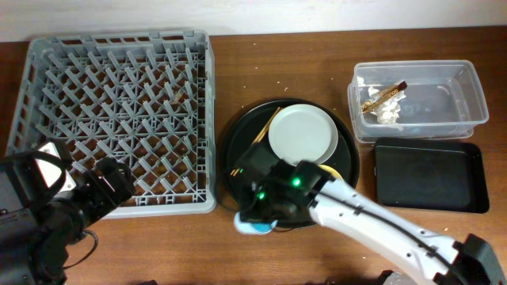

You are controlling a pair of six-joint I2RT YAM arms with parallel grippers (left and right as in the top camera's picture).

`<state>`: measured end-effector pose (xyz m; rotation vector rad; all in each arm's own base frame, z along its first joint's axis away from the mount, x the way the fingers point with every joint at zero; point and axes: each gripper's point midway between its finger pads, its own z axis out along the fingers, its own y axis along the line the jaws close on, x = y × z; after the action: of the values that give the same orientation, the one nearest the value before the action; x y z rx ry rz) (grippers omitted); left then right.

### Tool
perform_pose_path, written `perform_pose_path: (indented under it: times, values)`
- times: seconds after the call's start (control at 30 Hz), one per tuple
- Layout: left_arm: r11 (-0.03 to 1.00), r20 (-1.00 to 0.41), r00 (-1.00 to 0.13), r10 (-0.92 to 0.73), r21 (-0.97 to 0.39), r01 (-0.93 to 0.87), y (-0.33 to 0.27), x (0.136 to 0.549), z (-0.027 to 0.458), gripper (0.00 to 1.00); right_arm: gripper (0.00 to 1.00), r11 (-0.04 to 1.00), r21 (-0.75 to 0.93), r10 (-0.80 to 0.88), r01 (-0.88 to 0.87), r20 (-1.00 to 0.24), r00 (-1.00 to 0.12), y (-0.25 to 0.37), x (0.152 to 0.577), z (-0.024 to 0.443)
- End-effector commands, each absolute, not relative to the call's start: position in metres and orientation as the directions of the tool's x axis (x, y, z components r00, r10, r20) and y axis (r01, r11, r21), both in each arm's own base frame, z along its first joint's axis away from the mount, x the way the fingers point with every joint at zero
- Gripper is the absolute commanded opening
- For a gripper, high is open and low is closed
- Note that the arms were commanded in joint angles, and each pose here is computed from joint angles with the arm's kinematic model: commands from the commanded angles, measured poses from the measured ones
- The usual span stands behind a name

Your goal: Sort waste into correct bins and load items into the dishwasher rack

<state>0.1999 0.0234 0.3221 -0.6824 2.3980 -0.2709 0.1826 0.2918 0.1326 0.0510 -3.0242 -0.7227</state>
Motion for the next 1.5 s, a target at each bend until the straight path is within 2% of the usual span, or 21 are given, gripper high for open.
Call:
perform_pose_path:
  times: [0.0, 0.13, 0.27, 0.3, 0.33, 0.43, 0.5, 0.57, 0.67, 0.73, 0.8, 0.83, 0.9, 1.1, 1.13, 1.17, 1.2, 1.3, 1.37, 1.4, 1.47]
  values:
    - [0.843, -0.519, -0.667, -0.534, -0.383, -0.378, 0.018, 0.204, 0.327, 0.99, 0.04, 0.924, 0.344, -0.108, -0.164, -0.175, -0.979, 0.251, 0.235, 0.137]
    - [0.845, -0.532, -0.659, -0.532, -0.388, -0.369, 0.018, 0.208, 0.330, 0.99, 0.04, 0.966, 0.200, -0.106, -0.165, -0.278, -0.955, 0.227, 0.282, 0.115]
    - [0.845, -0.537, -0.656, -0.531, -0.388, -0.367, 0.019, 0.209, 0.331, 0.99, 0.04, 0.966, 0.207, -0.127, -0.158, -0.155, -0.980, 0.241, 0.280, 0.066]
    - [0.846, -0.542, -0.653, -0.530, -0.391, -0.363, 0.019, 0.210, 0.332, 0.99, 0.16, 0.967, 0.201, -0.129, -0.156, -0.144, -0.981, 0.240, 0.280, 0.061]
    - [0.846, -0.545, -0.653, -0.527, -0.415, -0.336, 0.014, 0.213, 0.335, 0.99, 0.34, 0.966, 0.204, -0.128, -0.158, -0.152, -0.980, 0.241, 0.281, 0.066]
    - [0.867, -0.591, -0.684, -0.428, -0.483, -0.126, -0.016, 0.224, 0.353, 0.99, 0.44, 0.949, 0.229, -0.157, -0.217, -0.251, -0.955, 0.244, 0.291, 0.120]
    - [0.880, -0.615, -0.692, -0.379, -0.470, -0.064, -0.024, 0.229, 0.355, 0.99, 0.49, 0.938, 0.236, -0.172, -0.253, -0.317, -0.933, 0.237, 0.300, 0.161]
    - [0.900, -0.620, -0.732, -0.282, -0.435, 0.023, -0.036, 0.237, 0.349, 0.99, 0.52, 0.951, 0.235, -0.116, -0.202, -0.334, -0.935, 0.210, 0.311, 0.190]
    - [0.886, -0.582, -0.801, -0.144, -0.436, 0.157, -0.066, 0.247, 0.334, 0.99, 0.50, 0.980, 0.189, -0.021, -0.068, -0.240, -0.971, 0.155, 0.322, 0.165]
    - [0.854, -0.519, -0.850, -0.086, -0.477, 0.206, -0.089, 0.256, 0.320, 0.99, 0.37, 0.981, 0.194, 0.040, 0.012, -0.140, -0.989, 0.133, 0.318, 0.133]
    - [0.800, -0.482, -0.875, -0.055, -0.545, 0.250, -0.109, 0.268, 0.314, 0.99, 0.34, 0.964, 0.267, 0.013, -0.003, -0.061, -0.998, 0.144, 0.307, 0.105]
    - [0.728, -0.494, -0.868, -0.041, -0.610, 0.313, -0.125, 0.282, 0.319, 0.99, 0.34, 0.949, 0.310, -0.045, -0.064, -0.066, -0.997, 0.158, 0.301, 0.090]
    - [0.671, -0.493, -0.869, -0.035, -0.657, 0.345, -0.135, 0.295, 0.319, 0.99, 0.35, 0.944, 0.314, -0.080, -0.103, -0.086, -0.993, 0.165, 0.300, 0.085]
    - [0.638, -0.368, -0.929, 0.041, -0.706, 0.307, -0.154, 0.311, 0.276, 0.99, 0.34, 0.951, 0.289, -0.075, -0.107, -0.118, -0.990, 0.161, 0.306, 0.075]
    - [0.625, -0.357, -0.933, 0.051, -0.717, 0.308, -0.159, 0.312, 0.273, 0.99, 0.33, 0.951, 0.291, -0.074, -0.107, -0.120, -0.990, 0.161, 0.305, 0.069]
    - [0.625, -0.354, -0.934, 0.053, -0.717, 0.307, -0.160, 0.313, 0.271, 0.99, 0.27, 0.950, 0.293, -0.074, -0.109, -0.130, -0.989, 0.161, 0.307, 0.068]
    - [0.625, -0.355, -0.934, 0.053, -0.717, 0.308, -0.160, 0.314, 0.271, 0.99, 0.17, 0.948, 0.297, -0.071, -0.112, -0.144, -0.987, 0.162, 0.310, 0.069]
    - [0.588, -0.357, -0.933, 0.054, -0.743, 0.318, -0.165, 0.312, 0.277, 0.99, 0.04, 0.928, 0.351, -0.075, -0.124, -0.152, -0.986, 0.172, 0.312, 0.076]
    - [0.549, -0.362, -0.931, 0.055, -0.767, 0.331, -0.169, 0.310, 0.284, 0.99, 0.04, 0.909, 0.392, -0.071, -0.142, -0.189, -0.979, 0.179, 0.319, 0.101]
    - [0.493, -0.374, -0.926, 0.057, -0.795, 0.352, -0.175, 0.308, 0.293, 0.99, 0.04, 0.888, 0.430, -0.069, -0.164, -0.229, -0.971, 0.180, 0.323, 0.128]
    - [0.369, -0.408, -0.911, 0.062, -0.839, 0.401, -0.185, 0.303, 0.315, 0.99, 0.04, 0.772, 0.544, -0.155, -0.330, -0.343, -0.927, 0.190, 0.320, 0.190]
